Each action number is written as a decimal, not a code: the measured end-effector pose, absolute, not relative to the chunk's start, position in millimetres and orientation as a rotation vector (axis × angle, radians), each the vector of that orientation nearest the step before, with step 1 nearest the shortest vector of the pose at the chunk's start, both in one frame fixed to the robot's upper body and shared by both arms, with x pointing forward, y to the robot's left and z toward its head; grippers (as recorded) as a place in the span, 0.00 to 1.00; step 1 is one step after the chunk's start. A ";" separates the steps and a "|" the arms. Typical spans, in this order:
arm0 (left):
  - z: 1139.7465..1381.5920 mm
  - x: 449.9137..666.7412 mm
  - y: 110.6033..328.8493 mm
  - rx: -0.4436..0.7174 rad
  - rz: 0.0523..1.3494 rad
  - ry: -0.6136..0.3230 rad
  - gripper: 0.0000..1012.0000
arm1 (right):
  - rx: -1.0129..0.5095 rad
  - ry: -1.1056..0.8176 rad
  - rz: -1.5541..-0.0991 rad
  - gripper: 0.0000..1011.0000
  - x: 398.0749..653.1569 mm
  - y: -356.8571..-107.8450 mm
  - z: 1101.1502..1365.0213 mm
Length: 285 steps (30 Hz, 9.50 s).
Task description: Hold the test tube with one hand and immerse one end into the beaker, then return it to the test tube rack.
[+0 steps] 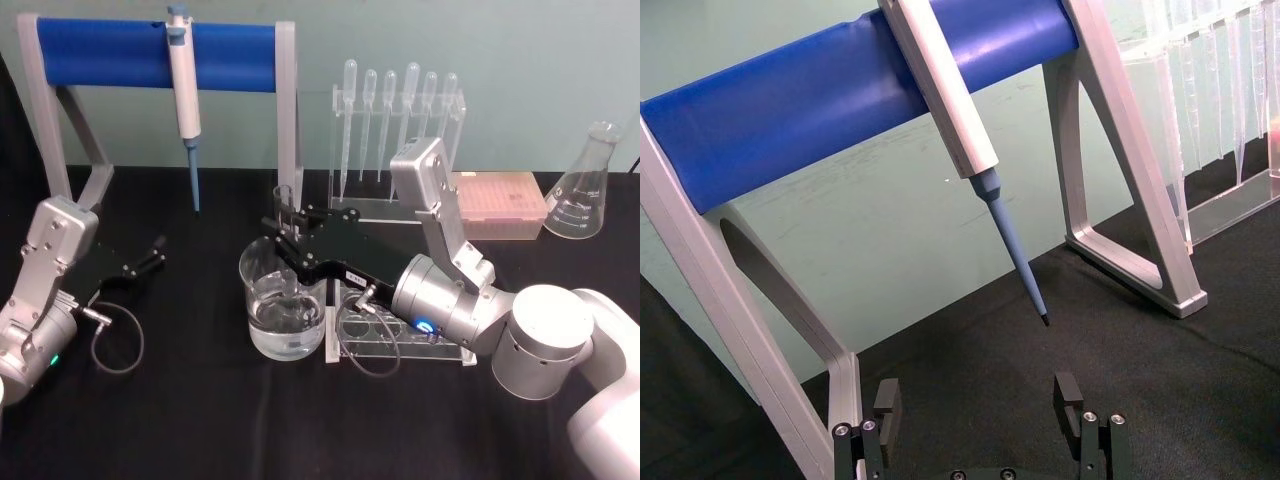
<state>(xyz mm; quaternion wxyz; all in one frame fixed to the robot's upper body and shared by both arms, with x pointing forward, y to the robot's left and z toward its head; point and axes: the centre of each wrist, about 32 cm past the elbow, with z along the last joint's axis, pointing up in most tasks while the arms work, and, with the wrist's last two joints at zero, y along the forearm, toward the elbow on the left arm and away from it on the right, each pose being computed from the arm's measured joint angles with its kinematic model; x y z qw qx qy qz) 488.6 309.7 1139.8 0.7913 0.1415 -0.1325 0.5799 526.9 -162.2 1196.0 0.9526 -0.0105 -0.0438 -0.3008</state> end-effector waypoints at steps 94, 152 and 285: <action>1139.8 488.6 309.7 0.304 1.248 -0.285 0.99 | -0.021 -0.089 -0.611 0.22 526.9 -162.2 1196.0; 1139.8 488.6 309.7 0.305 1.248 -0.285 0.99 | -0.021 -0.089 -0.611 0.22 526.9 -162.2 1196.0; 1139.8 488.6 309.7 0.304 1.248 -0.285 0.99 | -0.223 -0.056 -1.272 0.99 441.9 -292.2 1182.0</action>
